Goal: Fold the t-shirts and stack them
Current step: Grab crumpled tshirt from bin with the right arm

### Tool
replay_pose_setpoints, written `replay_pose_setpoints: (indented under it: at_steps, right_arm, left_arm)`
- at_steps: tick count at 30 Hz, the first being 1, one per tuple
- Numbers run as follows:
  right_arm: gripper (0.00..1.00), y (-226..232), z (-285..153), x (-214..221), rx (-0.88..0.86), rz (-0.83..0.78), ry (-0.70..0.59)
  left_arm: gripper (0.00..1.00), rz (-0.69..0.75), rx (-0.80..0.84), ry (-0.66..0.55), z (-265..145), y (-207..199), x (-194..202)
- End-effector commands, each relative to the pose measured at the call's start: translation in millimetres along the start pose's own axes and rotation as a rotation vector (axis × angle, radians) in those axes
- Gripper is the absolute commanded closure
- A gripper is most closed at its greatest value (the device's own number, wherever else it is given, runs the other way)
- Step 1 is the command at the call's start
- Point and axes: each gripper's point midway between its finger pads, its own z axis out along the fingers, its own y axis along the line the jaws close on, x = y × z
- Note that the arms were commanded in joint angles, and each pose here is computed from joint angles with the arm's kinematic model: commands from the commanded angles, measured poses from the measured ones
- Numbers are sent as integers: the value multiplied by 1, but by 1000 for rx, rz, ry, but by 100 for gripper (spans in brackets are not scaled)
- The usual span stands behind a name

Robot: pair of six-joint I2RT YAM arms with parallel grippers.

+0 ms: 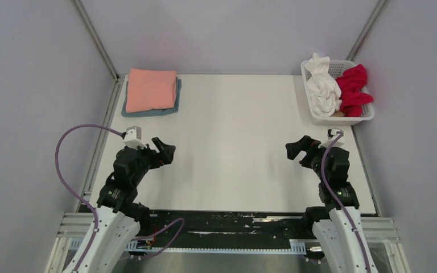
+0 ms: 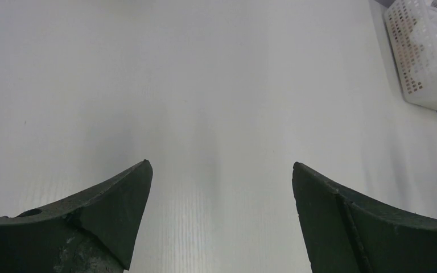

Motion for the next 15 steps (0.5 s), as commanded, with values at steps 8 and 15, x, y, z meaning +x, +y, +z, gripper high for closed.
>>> replay_pose_setpoints:
  at_steps: [8, 15]
  right_arm:
    - [0, -19, 31, -106, 259, 26, -232]
    - [0, -91, 106, -163, 550, 17, -136]
  left_arm:
    - [0, 2, 16, -10, 3, -5, -5]
    - [0, 5, -11, -5, 6, 0, -4]
